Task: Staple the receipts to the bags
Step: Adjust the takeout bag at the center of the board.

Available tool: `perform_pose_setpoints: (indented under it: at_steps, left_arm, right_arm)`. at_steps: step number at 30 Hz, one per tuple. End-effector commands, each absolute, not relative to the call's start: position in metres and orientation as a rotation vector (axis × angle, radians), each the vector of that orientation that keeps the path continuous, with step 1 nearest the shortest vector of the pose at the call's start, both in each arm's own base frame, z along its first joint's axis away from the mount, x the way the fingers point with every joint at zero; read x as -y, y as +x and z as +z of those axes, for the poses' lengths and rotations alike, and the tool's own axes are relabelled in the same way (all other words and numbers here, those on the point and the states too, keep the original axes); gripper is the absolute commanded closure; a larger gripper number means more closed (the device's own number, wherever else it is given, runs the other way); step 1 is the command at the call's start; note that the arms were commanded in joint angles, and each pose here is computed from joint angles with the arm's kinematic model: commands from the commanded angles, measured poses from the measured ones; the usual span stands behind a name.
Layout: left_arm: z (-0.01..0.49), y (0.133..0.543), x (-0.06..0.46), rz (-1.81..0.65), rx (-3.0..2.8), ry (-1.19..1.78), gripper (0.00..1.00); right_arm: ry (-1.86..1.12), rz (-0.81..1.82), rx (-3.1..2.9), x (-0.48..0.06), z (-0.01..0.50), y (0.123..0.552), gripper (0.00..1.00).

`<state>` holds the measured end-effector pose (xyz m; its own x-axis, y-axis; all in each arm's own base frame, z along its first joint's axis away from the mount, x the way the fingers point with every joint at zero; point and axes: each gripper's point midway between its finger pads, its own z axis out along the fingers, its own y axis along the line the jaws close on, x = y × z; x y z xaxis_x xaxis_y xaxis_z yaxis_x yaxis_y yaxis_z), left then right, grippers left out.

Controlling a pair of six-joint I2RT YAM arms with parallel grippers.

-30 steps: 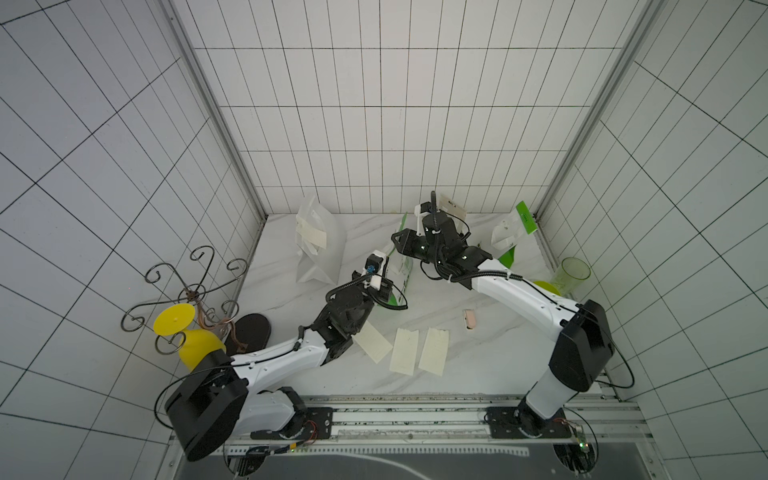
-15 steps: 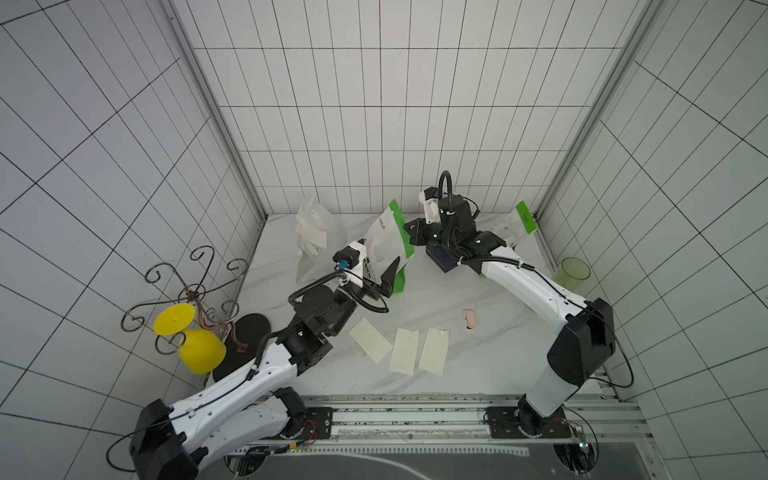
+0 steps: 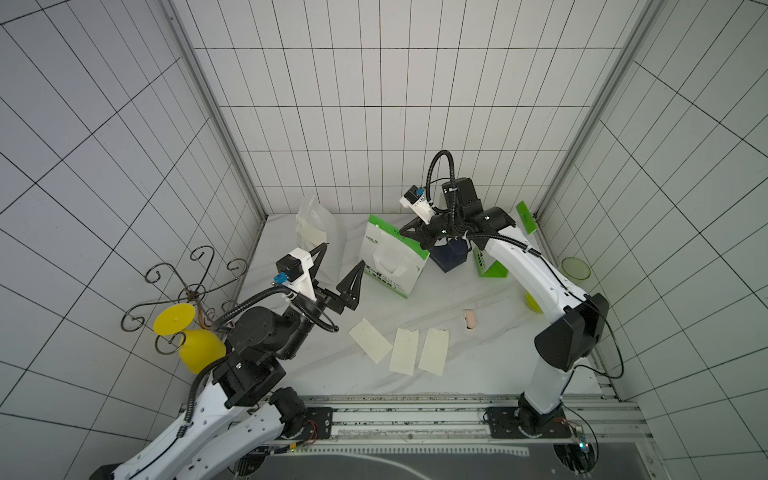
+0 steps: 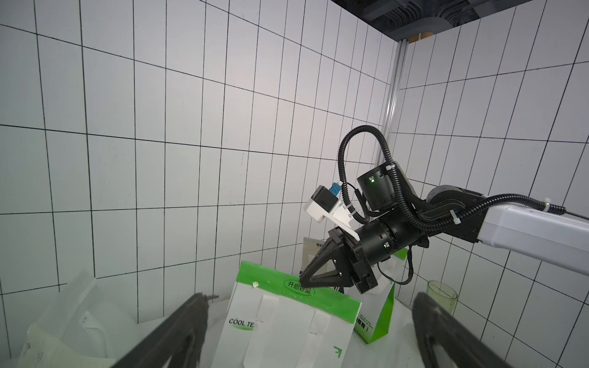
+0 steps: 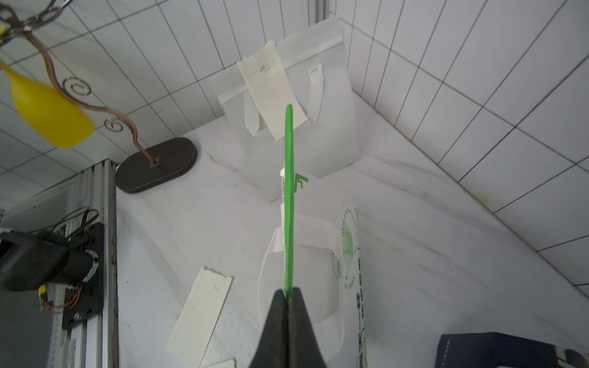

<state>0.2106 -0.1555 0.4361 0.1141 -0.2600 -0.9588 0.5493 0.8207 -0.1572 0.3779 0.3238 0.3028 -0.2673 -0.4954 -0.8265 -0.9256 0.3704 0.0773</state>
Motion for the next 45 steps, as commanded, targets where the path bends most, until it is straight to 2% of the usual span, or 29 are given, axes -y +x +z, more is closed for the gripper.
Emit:
perform_pose_setpoints:
  at_steps: [1, 9, 10, 12, 16, 19, 24, 28, 31, 36, 40, 42, 45]
  left_arm:
    - [0.418, 0.208, 0.158, -0.59, -1.409, 0.317, 0.02]
    - [0.413, 0.192, 0.166, -0.648, -1.369, 0.402, 0.02]
    - [0.412, 0.191, 0.168, -0.658, -1.372, 0.41, 0.02]
    - [0.409, 0.192, 0.169, -0.661, -1.386, 0.415, 0.02]
    - [0.405, 0.195, 0.17, -0.65, -1.424, 0.417, 0.02]
    - [0.401, 0.196, 0.171, -0.631, -1.457, 0.435, 0.02]
    - [0.396, 0.202, 0.166, -0.584, -1.489, 0.418, 0.02]
    - [0.396, 0.206, 0.157, -0.536, -1.496, 0.38, 0.02]
    - [0.394, 0.209, 0.151, -0.501, -1.505, 0.356, 0.02]
    - [0.38, 0.217, 0.151, -0.467, -1.568, 0.337, 0.02]
    - [0.377, 0.214, 0.156, -0.507, -1.571, 0.353, 0.02]
    - [0.377, 0.213, 0.155, -0.509, -1.569, 0.351, 0.02]
    - [0.376, 0.213, 0.153, -0.497, -1.579, 0.345, 0.02]
  right_arm:
    - [-1.473, 0.732, -1.79, -0.32, 0.31, 0.359, 1.0]
    - [-1.546, 0.712, -1.788, -0.325, 0.295, 0.368, 1.0]
    - [-1.557, 0.725, -1.787, -0.327, 0.296, 0.368, 0.96]
    - [-1.545, 0.731, -1.812, -0.33, 0.293, 0.372, 0.77]
    - [-1.461, 0.699, -1.829, -0.334, 0.296, 0.381, 0.51]
    - [-1.362, 0.656, -1.782, -0.334, 0.32, 0.384, 0.45]
    - [-1.039, 0.598, -1.694, -0.316, 0.387, 0.391, 0.42]
    - [-0.778, 0.633, -1.662, -0.29, 0.411, 0.366, 0.42]
    - [-0.573, 0.659, -1.747, -0.265, 0.387, 0.342, 0.42]
    - [-0.342, 0.715, -1.931, -0.233, 0.307, 0.294, 0.45]
    - [-0.395, 0.799, -2.084, -0.241, 0.247, 0.263, 0.57]
    - [-0.415, 0.849, -2.146, -0.25, 0.217, 0.251, 0.59]
    - [-0.378, 0.778, -2.225, -0.249, 0.177, 0.246, 0.58]
